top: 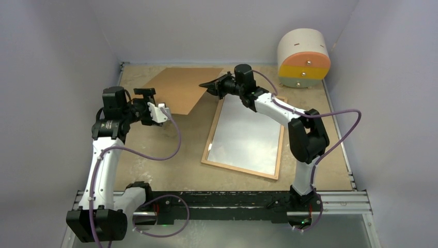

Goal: Put the photo into the frame
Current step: Turn over the photo frame item at the center of the board.

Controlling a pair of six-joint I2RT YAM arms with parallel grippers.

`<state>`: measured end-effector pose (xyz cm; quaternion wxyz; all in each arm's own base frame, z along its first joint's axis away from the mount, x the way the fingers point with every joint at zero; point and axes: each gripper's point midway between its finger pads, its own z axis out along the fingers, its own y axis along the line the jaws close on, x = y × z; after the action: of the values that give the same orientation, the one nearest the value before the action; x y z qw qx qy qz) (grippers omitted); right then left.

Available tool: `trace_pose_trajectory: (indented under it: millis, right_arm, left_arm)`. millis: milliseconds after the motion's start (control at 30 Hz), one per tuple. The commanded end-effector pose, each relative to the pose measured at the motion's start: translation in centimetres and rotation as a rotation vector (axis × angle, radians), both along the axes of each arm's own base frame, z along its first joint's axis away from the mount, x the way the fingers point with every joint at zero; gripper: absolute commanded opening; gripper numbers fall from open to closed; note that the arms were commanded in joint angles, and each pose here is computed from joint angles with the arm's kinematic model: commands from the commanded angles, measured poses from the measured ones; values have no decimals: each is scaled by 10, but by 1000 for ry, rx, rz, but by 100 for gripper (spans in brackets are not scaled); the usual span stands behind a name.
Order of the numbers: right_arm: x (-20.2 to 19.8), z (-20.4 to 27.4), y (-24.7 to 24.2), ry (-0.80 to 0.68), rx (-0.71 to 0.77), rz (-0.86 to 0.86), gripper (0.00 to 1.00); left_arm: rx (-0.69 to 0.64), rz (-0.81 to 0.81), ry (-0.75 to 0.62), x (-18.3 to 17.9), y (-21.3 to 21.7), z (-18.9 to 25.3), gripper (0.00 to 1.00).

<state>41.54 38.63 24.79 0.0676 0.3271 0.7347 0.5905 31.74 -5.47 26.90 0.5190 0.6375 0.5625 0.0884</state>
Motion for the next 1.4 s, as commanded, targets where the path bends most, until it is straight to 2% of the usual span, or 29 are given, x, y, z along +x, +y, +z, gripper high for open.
trace_pose_trajectory:
  millis: [0,100,200,267,300,367,467,633,700,767,833,900,967,1100,1200,1367]
  right_arm:
    - [-19,80,0,-152,179,71,0]
    - [-22,84,-1,-155,181,81,0]
    - [-27,78,-2,-153,162,95,0]
    - [-30,73,-2,-157,144,110,3]
    - [-33,69,-1,-181,123,129,9]
    - [-42,62,-1,-256,69,192,29]
    - [-57,35,-13,-332,-110,289,51]
    - [-73,15,-55,-601,-320,455,75]
    - [-75,25,-70,-767,-377,503,77]
    - [-73,37,-85,-972,-502,514,77]
    - [-66,50,-97,-1197,-632,480,77]
    - [-64,61,-106,-1355,-707,431,77]
    - [-69,66,-109,-1542,-760,466,77]
    - [-91,80,-99,-1886,-722,503,79]
    - [-100,85,-85,-2025,-725,537,80]
    - [-108,73,-60,-2112,-769,656,83]
  left_arm:
    - [31,41,-83,17,8,18,76]
    - [13,30,-48,17,5,12,58]
    - [-28,45,-69,20,4,22,34]
    - [-48,52,-97,22,3,32,24]
    - [-56,57,-110,23,3,36,20]
    - [-66,64,-133,24,3,43,11]
    - [-62,53,-157,23,2,50,1]
    - [-38,-29,-147,14,-8,53,0]
    - [-44,-60,-128,10,-13,57,0]
    - [-44,-97,-97,5,-18,59,0]
    - [-45,-129,-55,-1,-22,60,0]
    - [-35,-150,-37,-6,-24,63,0]
    - [-18,-160,-26,-11,-24,64,0]
    - [10,-180,-22,-18,-24,64,0]
    - [6,-191,-21,-21,-25,64,0]
    - [0,-201,-19,-24,-27,64,0]
